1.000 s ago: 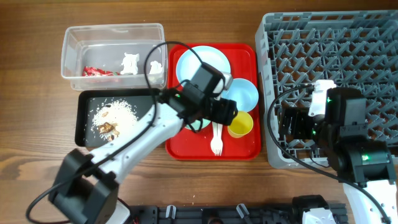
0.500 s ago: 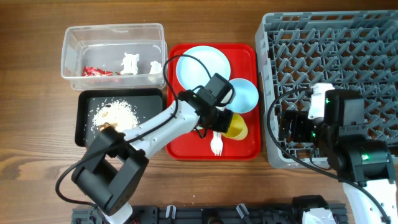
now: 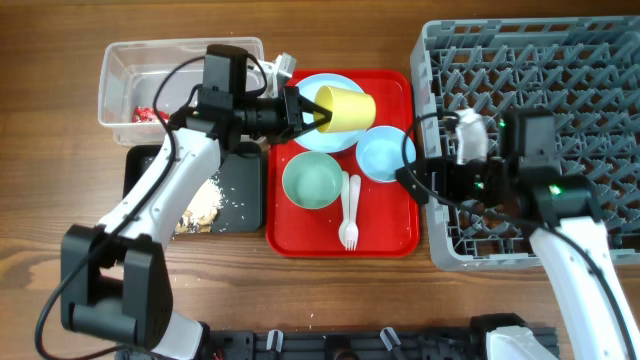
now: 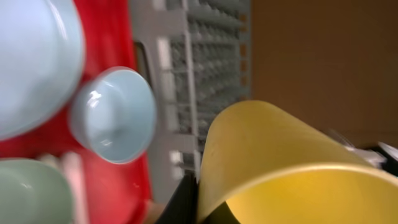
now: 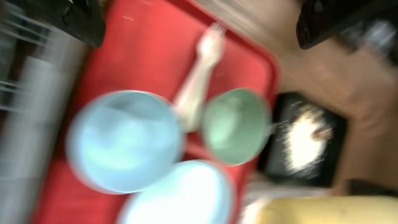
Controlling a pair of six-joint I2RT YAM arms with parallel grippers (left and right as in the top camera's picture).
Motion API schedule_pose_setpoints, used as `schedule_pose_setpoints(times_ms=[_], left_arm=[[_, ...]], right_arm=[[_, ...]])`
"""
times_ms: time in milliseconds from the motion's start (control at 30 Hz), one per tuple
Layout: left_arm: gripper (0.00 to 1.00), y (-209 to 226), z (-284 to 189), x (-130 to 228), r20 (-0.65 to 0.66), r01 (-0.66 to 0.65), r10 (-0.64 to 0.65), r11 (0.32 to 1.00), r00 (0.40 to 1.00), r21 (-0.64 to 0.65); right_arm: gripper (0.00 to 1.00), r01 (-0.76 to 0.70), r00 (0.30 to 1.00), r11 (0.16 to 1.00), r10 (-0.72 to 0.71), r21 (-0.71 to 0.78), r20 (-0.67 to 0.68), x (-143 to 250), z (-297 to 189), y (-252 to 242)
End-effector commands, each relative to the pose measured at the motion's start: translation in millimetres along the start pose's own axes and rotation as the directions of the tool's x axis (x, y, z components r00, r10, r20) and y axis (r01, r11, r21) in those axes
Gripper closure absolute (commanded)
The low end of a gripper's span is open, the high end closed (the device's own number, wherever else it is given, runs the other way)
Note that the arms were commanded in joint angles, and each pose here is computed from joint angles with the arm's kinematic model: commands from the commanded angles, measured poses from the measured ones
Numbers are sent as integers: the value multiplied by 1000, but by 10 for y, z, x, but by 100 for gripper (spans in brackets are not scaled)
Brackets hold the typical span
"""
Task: Sort waste into correct bins and load items into the dishwasher rack
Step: 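Hand the yellow cup from the left gripper to the right gripper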
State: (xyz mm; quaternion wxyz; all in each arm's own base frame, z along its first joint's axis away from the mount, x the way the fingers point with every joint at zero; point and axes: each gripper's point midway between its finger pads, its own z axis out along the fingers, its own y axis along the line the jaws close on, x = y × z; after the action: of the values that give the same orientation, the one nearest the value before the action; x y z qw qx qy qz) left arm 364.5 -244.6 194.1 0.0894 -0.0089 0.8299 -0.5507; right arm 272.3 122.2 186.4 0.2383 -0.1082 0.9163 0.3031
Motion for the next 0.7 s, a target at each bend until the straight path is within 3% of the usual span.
schedule_pose_setpoints(times_ms=[0, 67, 267, 367, 433, 667], left_arm=[[96, -266, 29, 285, -208, 135, -98, 976, 973, 171], [96, -285, 64, 325, -221, 133, -94, 976, 971, 170], [96, -361, 121, 439, -265, 131, -78, 973, 961, 188], [96, -383, 142, 476, -278, 130, -73, 973, 958, 192], [96, -384, 144, 478, -279, 130, -73, 973, 958, 192], [96, -384, 144, 479, -279, 130, -73, 973, 958, 192]], right_arm=[[0, 100, 995, 921, -100, -376, 19, -105, 68, 518], [0, 139, 990, 866, -126, -481, 60, -206, 102, 621], [0, 228, 973, 784, -171, -577, 152, -433, 226, 644], [0, 311, 950, 666, -207, -678, 232, -509, 121, 800], [9, 364, 931, 605, -232, -709, 280, -540, 45, 872], [15, 361, 933, 607, -220, -708, 286, -652, 15, 896]])
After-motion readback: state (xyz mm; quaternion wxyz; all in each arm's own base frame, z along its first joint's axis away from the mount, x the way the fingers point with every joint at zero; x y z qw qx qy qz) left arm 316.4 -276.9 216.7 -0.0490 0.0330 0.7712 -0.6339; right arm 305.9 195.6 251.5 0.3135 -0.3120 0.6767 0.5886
